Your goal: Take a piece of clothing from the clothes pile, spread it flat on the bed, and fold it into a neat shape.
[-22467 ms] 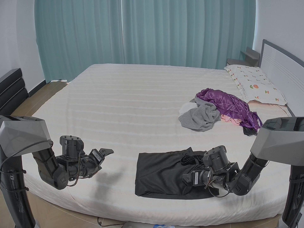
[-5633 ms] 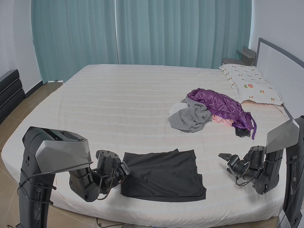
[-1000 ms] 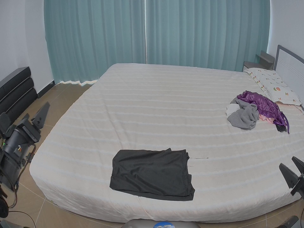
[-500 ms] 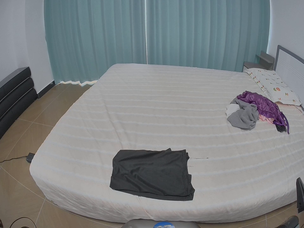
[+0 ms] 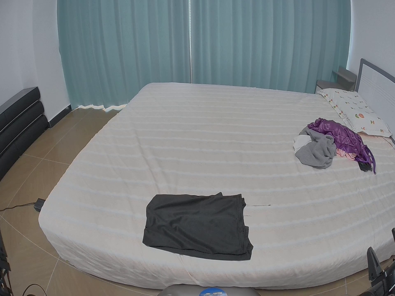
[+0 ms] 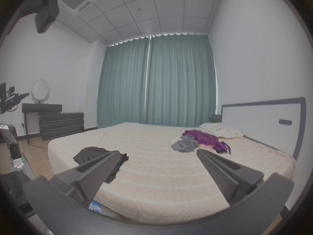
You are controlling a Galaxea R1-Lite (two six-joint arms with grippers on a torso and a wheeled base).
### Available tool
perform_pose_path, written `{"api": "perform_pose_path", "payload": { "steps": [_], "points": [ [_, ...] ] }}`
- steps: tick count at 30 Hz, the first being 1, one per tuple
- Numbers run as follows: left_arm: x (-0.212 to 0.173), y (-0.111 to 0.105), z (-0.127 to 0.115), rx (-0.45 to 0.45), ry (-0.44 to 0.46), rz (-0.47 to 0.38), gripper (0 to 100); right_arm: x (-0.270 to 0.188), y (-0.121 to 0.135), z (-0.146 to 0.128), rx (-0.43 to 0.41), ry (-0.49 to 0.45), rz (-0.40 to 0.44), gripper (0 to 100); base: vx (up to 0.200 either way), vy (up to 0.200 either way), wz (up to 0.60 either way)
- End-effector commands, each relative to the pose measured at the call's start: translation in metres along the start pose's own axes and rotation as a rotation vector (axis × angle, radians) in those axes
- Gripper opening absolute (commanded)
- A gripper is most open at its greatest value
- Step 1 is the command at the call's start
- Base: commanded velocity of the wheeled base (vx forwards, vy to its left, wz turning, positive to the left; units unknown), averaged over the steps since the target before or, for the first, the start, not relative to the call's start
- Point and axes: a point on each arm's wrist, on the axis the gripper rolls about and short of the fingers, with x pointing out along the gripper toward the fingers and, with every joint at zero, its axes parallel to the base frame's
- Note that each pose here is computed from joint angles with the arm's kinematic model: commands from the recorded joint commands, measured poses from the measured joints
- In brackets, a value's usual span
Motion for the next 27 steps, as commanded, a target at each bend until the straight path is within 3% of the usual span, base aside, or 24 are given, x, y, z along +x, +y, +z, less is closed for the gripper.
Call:
{"api": "perform_pose_path", "payload": {
  "steps": [1,4,9,10,16,17,19,24,27],
  "points": [
    [-0.011,0.002,-0.023,0.022,0.086,-0.116,100,0.0,0.0,-0.009,0.046,0.038,-0.039,100,0.0,0.0,0.0],
    [-0.011,0.002,-0.028,0.038,0.142,-0.124,100,0.0,0.0,-0.009,0.049,0.036,-0.039,100,0.0,0.0,0.0],
    [-0.014,0.0,-0.041,0.063,0.26,-0.219,100,0.0,0.0,-0.009,0.044,0.036,-0.028,100,0.0,0.0,0.0],
    [-0.016,0.0,-0.047,0.065,0.327,-0.234,100,0.0,0.0,-0.009,0.047,0.036,-0.03,100,0.0,0.0,0.0],
    [-0.017,-0.002,-0.048,0.046,0.331,-0.32,100,0.0,0.0,-0.009,0.069,0.033,-0.032,100,0.0,0.0,0.0],
    [-0.018,-0.003,-0.049,0.021,0.342,-0.393,100,0.0,0.0,-0.009,0.067,0.033,-0.033,100,0.0,0.0,0.0],
    [-0.018,-0.005,-0.048,-0.006,0.345,-0.459,100,0.0,0.0,-0.009,0.066,0.032,-0.029,100,0.0,0.0,0.0],
    [-0.018,-0.004,-0.048,-0.031,0.345,-0.43,100,0.0,0.0,-0.009,0.066,0.034,-0.033,100,0.0,0.0,0.0],
    [-0.02,-0.002,-0.055,0.016,0.416,-0.352,100,0.0,0.0,-0.009,0.064,0.034,-0.033,100,0.0,0.0,0.0]
  ]
}}
